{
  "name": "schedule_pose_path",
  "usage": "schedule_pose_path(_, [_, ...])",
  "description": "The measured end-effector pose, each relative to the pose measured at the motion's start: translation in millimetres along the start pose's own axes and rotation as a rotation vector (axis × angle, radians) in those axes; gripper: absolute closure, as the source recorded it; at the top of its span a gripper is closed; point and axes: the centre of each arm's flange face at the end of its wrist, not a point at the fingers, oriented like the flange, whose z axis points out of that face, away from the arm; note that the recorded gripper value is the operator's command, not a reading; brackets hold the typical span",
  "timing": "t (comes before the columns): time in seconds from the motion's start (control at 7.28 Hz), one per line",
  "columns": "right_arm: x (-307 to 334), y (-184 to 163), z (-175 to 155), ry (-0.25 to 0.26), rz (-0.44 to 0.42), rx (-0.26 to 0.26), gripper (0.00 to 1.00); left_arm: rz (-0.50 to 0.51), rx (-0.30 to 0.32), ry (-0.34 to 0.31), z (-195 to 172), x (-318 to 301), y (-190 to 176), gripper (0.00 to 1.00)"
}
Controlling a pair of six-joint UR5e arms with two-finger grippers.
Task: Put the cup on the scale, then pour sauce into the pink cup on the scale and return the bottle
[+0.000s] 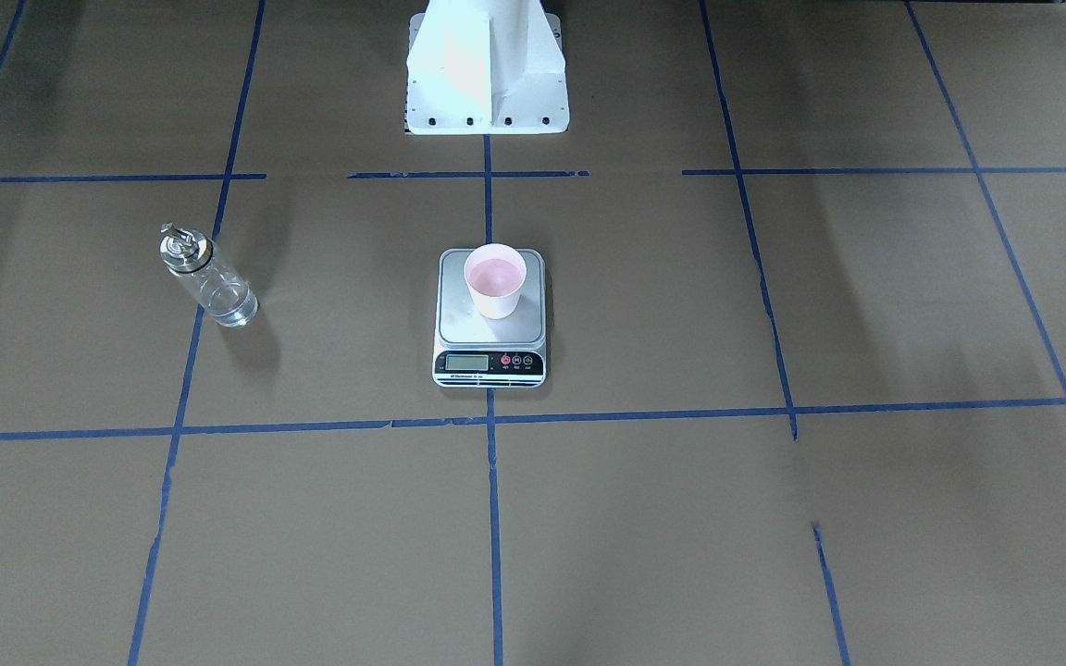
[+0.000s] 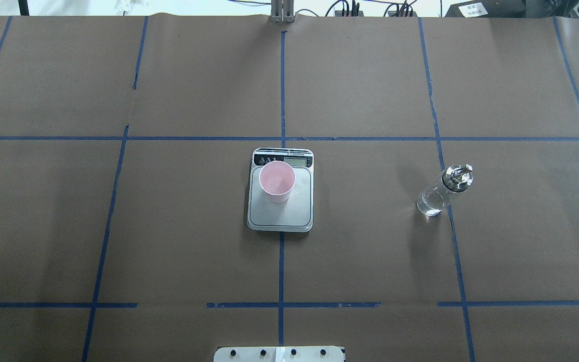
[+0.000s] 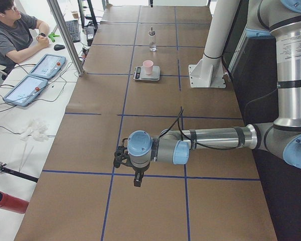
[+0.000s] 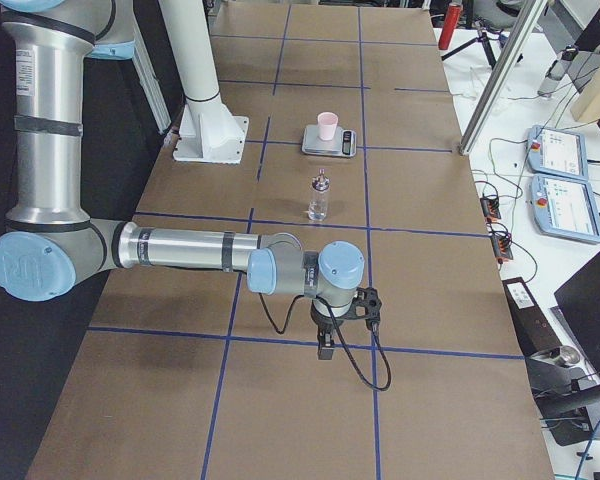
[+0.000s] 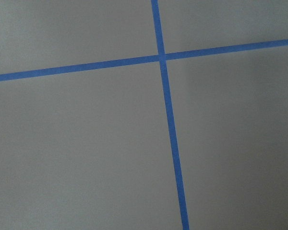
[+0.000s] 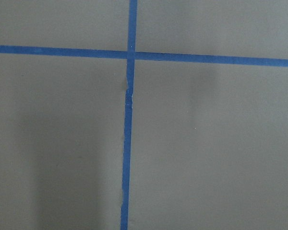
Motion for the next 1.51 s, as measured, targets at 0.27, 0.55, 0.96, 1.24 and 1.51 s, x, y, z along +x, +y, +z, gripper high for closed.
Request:
schedule_pose_path(0.27, [-0.2,0.2,0.0,-0.002,-0.002,0.000,0.00,0.007,0.003,-0.001,-1.3,1.3,-0.6,0.00])
schedule_pose_path(0.55, [0.3,1.1,0.8,-0.004,0.000,-0.003,0.00,0.009,0.005,0.001,-1.7,1.9,-0.9,0.00])
schedule_pose_path(0.96, [1.3,2.8,2.2,-0.007,0.003,-0.006,0.00,0.009,0.005,0.004,-2.1,2.6,-1.0,0.00])
schedule_pose_path(1.24, [1.5,3.3,2.6,-0.008,0.004,-0.007,0.00,0.009,0.005,0.004,-1.9,2.5,-0.5,0.00])
schedule_pose_path(1.51, [1.5,3.4,2.6,-0.008,0.005,-0.007,0.00,0.008,0.004,0.005,-1.8,2.5,-0.3,0.00])
